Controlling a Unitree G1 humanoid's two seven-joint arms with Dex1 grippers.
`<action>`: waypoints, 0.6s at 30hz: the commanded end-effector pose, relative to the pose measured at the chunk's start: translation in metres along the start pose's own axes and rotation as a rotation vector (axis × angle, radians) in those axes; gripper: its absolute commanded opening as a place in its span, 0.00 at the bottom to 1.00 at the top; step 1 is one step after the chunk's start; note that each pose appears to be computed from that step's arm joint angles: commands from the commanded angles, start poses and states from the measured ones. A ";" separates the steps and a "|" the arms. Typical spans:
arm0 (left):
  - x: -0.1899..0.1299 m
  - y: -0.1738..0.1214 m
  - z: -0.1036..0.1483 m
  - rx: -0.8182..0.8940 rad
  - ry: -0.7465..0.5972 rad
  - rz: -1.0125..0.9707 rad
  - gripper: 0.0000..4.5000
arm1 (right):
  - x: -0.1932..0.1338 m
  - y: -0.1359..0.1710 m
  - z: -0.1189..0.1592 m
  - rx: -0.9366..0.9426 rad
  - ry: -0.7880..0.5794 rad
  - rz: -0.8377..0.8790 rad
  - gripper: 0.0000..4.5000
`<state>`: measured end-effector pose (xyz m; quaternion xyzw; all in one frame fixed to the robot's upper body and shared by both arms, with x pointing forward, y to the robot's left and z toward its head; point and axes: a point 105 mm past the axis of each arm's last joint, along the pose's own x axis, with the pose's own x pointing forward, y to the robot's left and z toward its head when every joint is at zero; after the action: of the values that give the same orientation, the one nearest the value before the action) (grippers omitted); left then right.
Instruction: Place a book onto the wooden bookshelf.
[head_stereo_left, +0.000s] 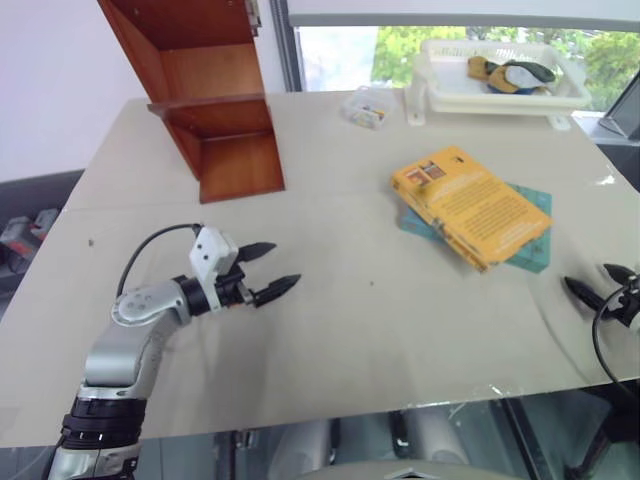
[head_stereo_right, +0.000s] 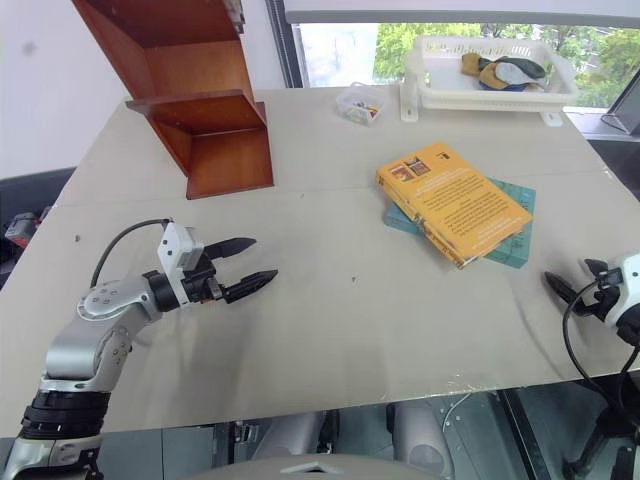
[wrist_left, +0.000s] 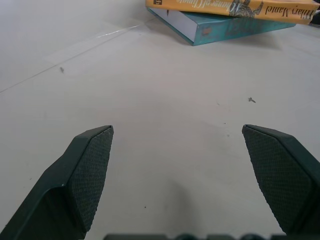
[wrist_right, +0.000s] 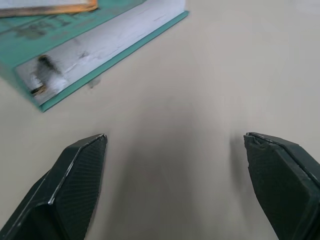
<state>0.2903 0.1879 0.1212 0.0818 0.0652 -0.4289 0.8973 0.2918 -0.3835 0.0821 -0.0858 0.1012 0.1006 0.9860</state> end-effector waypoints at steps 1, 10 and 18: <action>-0.004 -0.002 0.017 0.030 -0.067 -0.034 0.99 | 0.013 -0.016 0.030 -0.088 -0.044 -0.133 1.00; -0.018 -0.004 0.063 0.079 -0.201 -0.132 0.99 | 0.062 -0.029 0.046 -0.102 0.023 -0.394 1.00; -0.038 -0.017 0.077 0.169 -0.151 -0.199 0.99 | 0.089 -0.023 0.054 -0.062 0.024 -0.455 1.00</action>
<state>0.2662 0.1924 0.1900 0.1029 -0.0131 -0.5126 0.8523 0.3893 -0.3742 0.1042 -0.1337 0.1097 -0.1067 0.9791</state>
